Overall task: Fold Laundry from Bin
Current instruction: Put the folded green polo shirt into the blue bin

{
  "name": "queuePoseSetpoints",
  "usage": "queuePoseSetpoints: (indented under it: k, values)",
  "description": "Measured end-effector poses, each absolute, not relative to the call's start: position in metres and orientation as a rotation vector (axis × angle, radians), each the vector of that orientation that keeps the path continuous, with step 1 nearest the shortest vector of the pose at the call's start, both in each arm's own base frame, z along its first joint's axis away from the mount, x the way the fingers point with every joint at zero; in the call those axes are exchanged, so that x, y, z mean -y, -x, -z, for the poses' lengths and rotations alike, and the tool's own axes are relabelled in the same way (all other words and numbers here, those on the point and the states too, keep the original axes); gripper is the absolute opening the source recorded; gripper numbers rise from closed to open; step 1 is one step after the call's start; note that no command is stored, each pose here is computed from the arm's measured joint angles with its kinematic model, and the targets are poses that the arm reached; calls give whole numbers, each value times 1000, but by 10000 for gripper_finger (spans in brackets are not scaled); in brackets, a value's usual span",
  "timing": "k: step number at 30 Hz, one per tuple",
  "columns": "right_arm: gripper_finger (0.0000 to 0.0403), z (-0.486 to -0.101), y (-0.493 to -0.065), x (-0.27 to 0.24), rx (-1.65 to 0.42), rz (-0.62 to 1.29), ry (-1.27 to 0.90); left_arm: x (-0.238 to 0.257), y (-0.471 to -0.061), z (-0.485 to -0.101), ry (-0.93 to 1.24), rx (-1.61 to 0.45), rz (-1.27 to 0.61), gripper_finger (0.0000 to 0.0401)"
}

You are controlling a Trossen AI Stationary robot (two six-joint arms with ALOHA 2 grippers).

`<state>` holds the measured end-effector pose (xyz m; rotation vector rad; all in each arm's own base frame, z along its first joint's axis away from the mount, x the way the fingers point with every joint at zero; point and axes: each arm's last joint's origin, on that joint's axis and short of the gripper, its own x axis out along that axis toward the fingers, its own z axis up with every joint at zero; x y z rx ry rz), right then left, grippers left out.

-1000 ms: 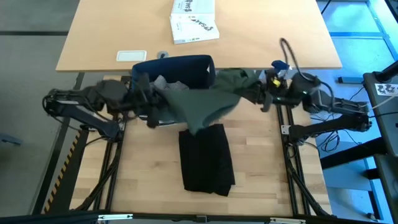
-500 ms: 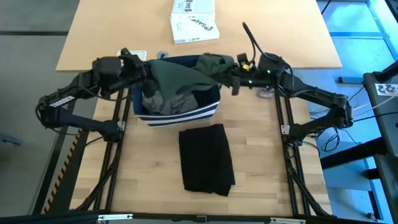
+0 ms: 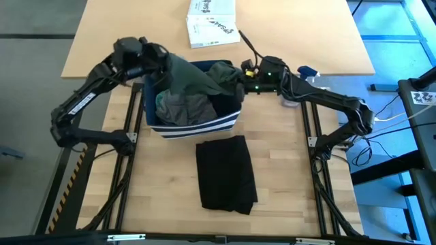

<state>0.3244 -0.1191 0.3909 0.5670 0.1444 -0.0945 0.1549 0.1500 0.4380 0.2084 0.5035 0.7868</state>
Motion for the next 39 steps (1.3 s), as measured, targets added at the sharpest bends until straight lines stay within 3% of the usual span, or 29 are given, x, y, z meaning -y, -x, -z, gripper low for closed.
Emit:
queuePoseSetpoints:
  k: [12,31,35,39]
  values:
    - [0,-389,-317,141,-137,132,-552,-218,-165,-416,-186,-466,-684,9]
    - [2,-330,-355,133,-417,2,-662,-222,-161,-410,-496,-610,-531,10]
    - [29,-324,-355,131,-465,-61,-659,-221,-161,-409,-496,-606,-505,10]
    - [91,-324,-352,129,-488,-167,-649,-220,-160,-406,-500,-653,-513,11]
